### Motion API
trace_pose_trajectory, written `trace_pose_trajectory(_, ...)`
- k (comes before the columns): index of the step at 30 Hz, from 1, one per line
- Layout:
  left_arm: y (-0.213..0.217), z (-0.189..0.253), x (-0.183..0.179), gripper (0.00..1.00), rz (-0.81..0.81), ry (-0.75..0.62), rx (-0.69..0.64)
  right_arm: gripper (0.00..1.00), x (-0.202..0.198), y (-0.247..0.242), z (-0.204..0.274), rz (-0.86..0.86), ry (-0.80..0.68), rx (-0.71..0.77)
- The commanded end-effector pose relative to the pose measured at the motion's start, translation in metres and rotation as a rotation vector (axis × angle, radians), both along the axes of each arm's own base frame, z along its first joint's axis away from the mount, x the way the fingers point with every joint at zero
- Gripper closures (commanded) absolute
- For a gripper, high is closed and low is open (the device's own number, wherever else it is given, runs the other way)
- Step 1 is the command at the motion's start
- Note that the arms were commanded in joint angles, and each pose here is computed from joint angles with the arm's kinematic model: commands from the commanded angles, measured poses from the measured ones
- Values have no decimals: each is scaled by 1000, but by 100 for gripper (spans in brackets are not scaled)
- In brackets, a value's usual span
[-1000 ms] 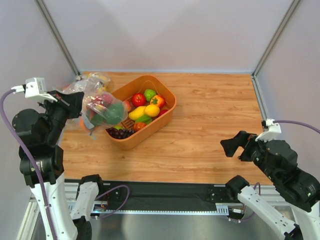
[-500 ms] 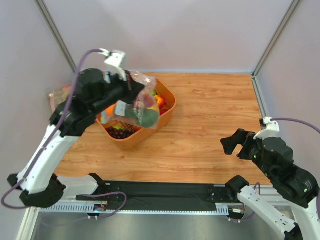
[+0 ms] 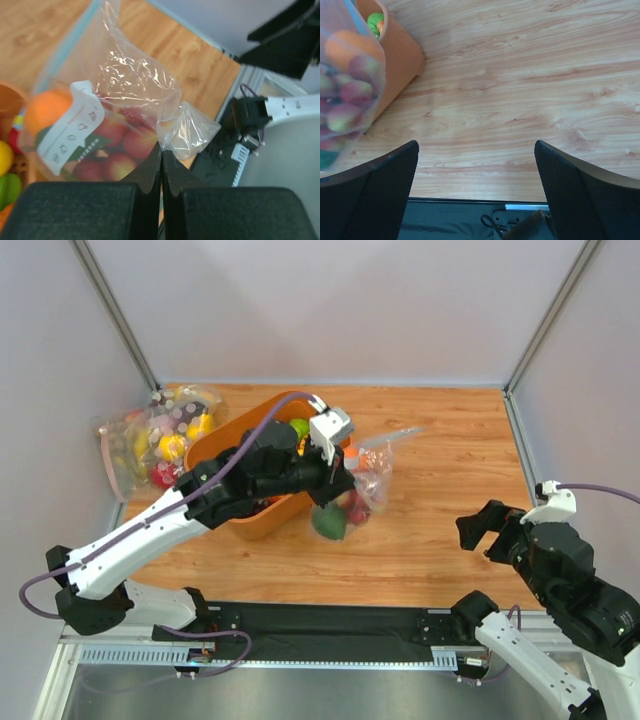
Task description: Open the zip-top bag and remove the fake food
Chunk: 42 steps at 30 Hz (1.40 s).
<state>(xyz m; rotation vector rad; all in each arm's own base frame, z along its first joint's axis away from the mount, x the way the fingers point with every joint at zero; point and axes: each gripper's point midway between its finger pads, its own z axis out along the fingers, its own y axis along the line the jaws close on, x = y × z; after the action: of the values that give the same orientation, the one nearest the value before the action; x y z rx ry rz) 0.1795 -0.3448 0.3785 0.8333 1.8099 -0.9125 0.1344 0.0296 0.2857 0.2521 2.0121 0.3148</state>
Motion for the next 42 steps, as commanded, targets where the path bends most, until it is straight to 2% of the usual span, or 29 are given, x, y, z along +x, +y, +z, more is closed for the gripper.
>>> trace_pose_trajectory(1, -26, -26, -46, 100, -249, 16, -12, 0, 5, 2, -3, -17, 0, 10)
trace_pose_trajectory(5, -37, -115, -83, 100, -373, 81, 188, 0, 11, 8, -11, -11, 15, 18)
trace_pose_trajectory(9, -21, -208, -99, 99, -340, 165, 411, 0, 15, 18, -15, 13, 21, 41)
trace_pose_trajectory(12, -2, -235, -97, 78, -270, 172, 516, 0, 16, 21, -18, 24, 33, 39)
trace_pose_trajectory(13, 2, -235, -96, 63, -257, 168, 523, 0, 16, 21, -19, 24, 35, 34)
trace_pose_trajectory(17, 15, -217, -98, 41, -223, 134, 494, 0, 16, 21, -22, 27, 39, 30)
trace_pose_trajectory(18, 18, -210, -93, 39, -192, 116, 483, 0, 16, 21, -23, 27, 39, 30)
trace_pose_trajectory(19, 21, -195, -92, 31, -178, 94, 440, 0, 16, 21, -24, 28, 41, 29)
trace_pose_trajectory(21, 26, -181, -81, 27, -103, 57, 397, 0, 16, 22, -25, 34, 39, 36)
trace_pose_trajectory(24, 39, -153, -61, 14, 34, -13, 302, 0, 16, 28, -29, 60, 46, 40)
trace_pose_trajectory(27, 46, -149, -43, 11, 146, -49, 301, 0, 17, 32, -31, 76, 52, 44)
trace_pose_trajectory(30, 43, -162, -31, 10, 206, -49, 370, 0, 17, 33, -33, 81, 56, 45)
trace_pose_trajectory(32, 37, -179, -22, 9, 224, -12, 413, 0, 17, 34, -35, 84, 61, 50)
trace_pose_trajectory(35, 24, -193, -7, 9, 229, 47, 379, 0, 15, 36, -35, 93, 60, 66)
trace_pose_trajectory(39, 13, -197, 10, 8, 237, 48, 362, 0, 12, 40, -38, 119, 70, 76)
trace_pose_trajectory(42, 11, -205, 23, 8, 266, 37, 400, 0, 10, 46, -42, 149, 86, 75)
